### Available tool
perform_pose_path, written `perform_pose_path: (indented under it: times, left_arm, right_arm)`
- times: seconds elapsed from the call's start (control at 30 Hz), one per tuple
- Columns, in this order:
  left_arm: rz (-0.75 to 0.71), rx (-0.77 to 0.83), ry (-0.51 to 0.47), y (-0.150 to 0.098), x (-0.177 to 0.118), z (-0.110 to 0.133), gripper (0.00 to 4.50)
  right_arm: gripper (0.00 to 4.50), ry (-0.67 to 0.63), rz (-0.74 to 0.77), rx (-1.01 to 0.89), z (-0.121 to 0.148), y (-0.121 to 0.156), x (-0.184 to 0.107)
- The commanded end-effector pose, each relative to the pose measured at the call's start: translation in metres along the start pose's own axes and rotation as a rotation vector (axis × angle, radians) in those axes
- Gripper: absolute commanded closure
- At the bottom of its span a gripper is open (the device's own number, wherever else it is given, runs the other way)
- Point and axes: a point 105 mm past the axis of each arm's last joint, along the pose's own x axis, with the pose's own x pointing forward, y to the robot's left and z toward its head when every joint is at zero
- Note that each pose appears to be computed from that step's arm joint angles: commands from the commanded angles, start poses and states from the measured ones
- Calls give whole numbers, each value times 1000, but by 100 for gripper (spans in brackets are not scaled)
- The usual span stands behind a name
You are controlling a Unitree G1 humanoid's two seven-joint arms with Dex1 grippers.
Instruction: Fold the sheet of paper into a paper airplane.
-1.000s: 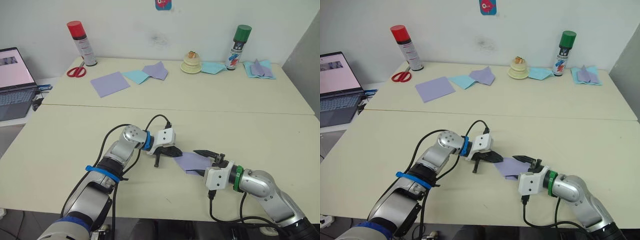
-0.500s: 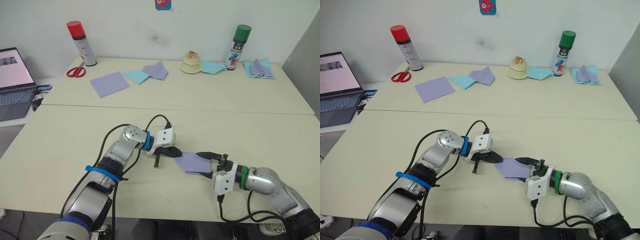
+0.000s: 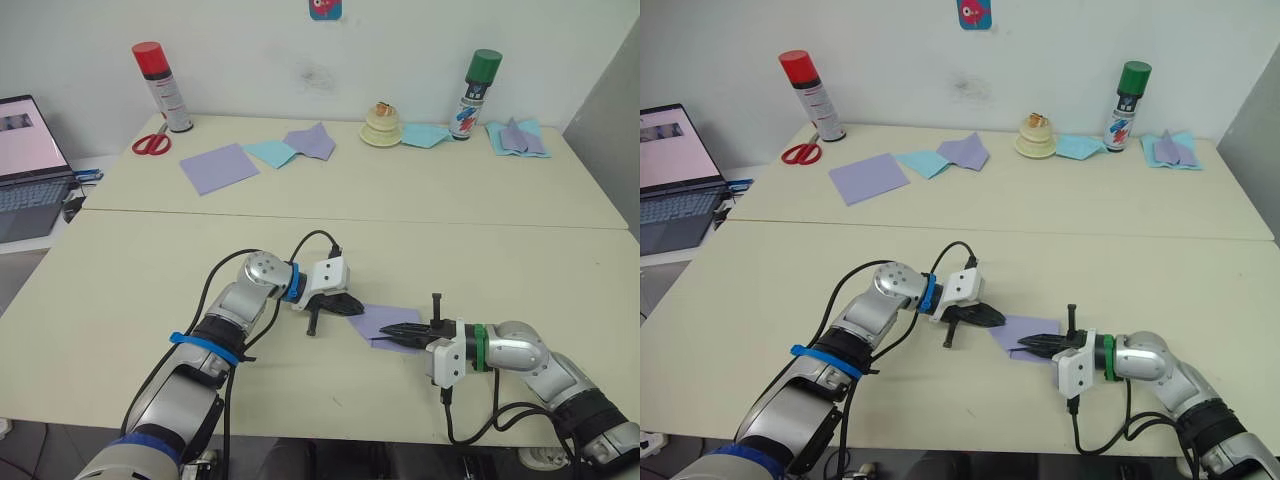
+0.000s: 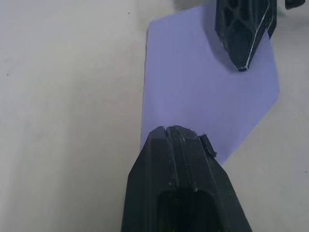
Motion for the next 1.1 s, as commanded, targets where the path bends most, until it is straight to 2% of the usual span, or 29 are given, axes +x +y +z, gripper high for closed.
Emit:
perform_pose_path:
  times: [0.03,0.2,0.43,0.53,0.6,0.93,1.1]
  left_arm:
    - [-47,-84,64,-14,2,-26,450]
    - [-56,-75,78,-16,1,-30,450]
    - [-59,-68,76,-16,0,-30,450]
    - [-62,-66,76,-16,0,-30,450]
    - [-62,-65,77,-15,0,-30,450]
    - [-48,-93,70,-13,-2,-31,450]
    - [-43,-119,73,-13,-4,-34,450]
  right_arm:
    - [446,-30,-20,33,4,-6,2]
    - [446,-56,-21,71,7,-8,5]
    - [446,-30,-19,8,2,-8,2]
    - [389,-23,1,-8,1,-5,2]
    - [331,-17,17,-21,-1,-2,1]
    - [331,-44,-17,21,-1,-8,8]
    - [446,-44,-16,58,-2,-8,11]
